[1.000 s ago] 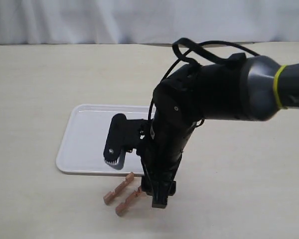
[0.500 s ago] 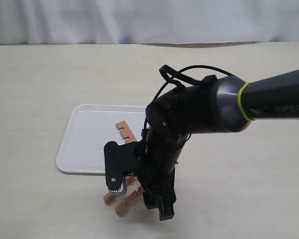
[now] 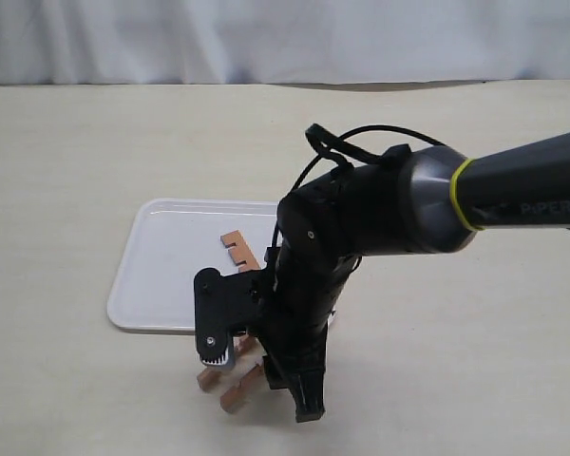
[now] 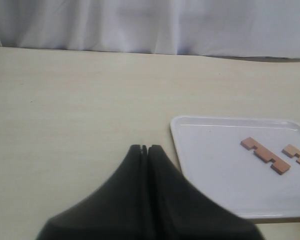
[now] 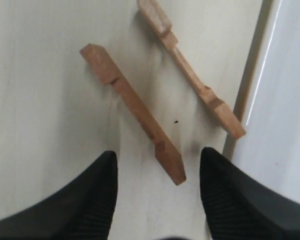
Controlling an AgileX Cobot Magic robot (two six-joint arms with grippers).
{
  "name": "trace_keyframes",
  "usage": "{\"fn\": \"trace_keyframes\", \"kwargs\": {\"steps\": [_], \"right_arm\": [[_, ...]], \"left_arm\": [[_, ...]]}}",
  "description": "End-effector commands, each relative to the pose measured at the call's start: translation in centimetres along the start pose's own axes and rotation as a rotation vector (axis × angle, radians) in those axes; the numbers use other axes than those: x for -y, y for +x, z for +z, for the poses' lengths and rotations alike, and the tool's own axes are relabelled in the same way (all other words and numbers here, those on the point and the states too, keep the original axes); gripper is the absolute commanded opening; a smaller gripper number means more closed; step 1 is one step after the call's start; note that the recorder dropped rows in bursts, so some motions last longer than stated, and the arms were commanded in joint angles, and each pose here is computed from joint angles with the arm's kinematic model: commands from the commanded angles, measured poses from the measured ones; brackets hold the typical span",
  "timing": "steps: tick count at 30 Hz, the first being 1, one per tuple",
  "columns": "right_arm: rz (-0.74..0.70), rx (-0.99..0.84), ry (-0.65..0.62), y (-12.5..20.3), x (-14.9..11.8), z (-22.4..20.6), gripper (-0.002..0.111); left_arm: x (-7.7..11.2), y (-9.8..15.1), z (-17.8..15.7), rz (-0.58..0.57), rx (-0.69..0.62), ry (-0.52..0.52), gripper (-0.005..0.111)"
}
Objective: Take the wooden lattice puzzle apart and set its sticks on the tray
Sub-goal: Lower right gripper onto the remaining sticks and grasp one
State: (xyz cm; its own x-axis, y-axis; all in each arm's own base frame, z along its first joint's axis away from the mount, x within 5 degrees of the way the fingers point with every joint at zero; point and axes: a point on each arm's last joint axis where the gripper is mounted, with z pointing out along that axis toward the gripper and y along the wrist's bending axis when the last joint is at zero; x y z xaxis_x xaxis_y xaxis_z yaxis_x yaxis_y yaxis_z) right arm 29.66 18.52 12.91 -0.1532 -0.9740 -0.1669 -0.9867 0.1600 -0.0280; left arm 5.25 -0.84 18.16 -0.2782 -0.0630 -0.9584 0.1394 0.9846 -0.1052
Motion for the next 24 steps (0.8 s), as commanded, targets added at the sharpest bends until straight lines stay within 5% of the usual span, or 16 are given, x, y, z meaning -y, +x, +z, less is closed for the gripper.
{"fn": "trace_keyframes", "kwargs": {"steps": [1, 9, 21, 24], "right_arm": [[0.005, 0.022, 0.017, -0.12, 0.25, -0.12, 0.043], [0.033, 0.055, 0.026, -0.42, 0.33, -0.14, 0.013], [0.034, 0.029, -0.013, -0.17, 0.02, 0.28, 0.012], [0.037, 0.025, -0.018, -0.13, 0.01, 0.49, 0.004]], "left_arm": [[0.0, -0.03, 0.01, 0.004, 0.009, 0.001, 0.0], [0.0, -0.03, 0.01, 0.004, 0.009, 0.001, 0.0], [0.02, -0.05, 0.01, -0.002, 0.011, 0.004, 0.0], [0.02, -0.05, 0.01, -0.002, 0.011, 0.004, 0.0]]}}
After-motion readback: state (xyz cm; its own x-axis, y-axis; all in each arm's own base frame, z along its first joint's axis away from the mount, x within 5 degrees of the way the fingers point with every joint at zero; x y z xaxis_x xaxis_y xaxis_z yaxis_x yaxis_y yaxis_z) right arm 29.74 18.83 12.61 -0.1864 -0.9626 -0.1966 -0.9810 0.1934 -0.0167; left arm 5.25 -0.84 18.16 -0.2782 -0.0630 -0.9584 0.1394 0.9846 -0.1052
